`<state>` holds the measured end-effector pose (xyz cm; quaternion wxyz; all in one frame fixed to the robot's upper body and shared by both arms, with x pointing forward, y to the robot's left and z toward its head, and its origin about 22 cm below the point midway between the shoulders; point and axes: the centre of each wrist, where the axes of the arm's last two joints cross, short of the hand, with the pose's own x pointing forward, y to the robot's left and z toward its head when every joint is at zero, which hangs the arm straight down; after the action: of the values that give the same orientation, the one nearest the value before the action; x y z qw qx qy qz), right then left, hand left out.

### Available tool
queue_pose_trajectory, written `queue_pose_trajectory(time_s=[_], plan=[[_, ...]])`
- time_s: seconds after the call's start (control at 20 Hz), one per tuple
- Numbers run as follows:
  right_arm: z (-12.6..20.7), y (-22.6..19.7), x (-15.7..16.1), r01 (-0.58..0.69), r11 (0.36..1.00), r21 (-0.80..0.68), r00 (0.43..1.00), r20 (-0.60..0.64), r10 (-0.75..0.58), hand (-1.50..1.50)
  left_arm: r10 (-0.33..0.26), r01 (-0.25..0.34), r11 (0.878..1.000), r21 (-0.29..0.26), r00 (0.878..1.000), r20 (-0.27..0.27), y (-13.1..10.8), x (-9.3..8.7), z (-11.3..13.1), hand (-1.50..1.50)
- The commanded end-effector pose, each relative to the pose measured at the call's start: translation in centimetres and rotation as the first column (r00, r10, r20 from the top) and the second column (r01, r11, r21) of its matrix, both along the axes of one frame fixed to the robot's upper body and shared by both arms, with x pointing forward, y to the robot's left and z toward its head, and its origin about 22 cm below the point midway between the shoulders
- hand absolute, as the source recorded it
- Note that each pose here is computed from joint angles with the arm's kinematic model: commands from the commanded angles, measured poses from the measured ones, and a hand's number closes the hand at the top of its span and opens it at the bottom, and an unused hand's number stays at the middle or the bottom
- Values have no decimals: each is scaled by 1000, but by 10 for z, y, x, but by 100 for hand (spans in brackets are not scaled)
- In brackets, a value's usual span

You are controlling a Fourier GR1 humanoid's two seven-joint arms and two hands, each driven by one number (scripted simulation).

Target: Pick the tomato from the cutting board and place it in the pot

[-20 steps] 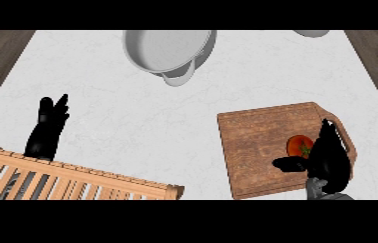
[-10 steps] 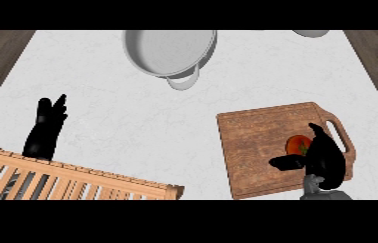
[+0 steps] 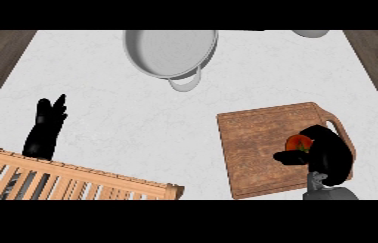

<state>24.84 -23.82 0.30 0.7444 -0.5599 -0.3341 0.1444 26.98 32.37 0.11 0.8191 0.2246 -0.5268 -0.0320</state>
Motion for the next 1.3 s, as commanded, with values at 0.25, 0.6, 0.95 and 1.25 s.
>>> queue_pose_trajectory(time_s=[0.25,0.6,0.95,1.25], plan=[[24,9,-1,68,982,-174,996,75,-56,150,-25,23,999,46,999,40,2,-6,16,0],[102,-14,64,-580,594,-558,777,-159,610,150,-135,132,989,59,989,53,-21,23,15,0],[213,-15,101,-684,340,-645,445,0,895,150,-124,123,992,36,991,47,-20,32,19,0],[266,2,115,-693,227,-684,87,234,968,150,-88,85,995,49,994,63,-16,24,9,0]])
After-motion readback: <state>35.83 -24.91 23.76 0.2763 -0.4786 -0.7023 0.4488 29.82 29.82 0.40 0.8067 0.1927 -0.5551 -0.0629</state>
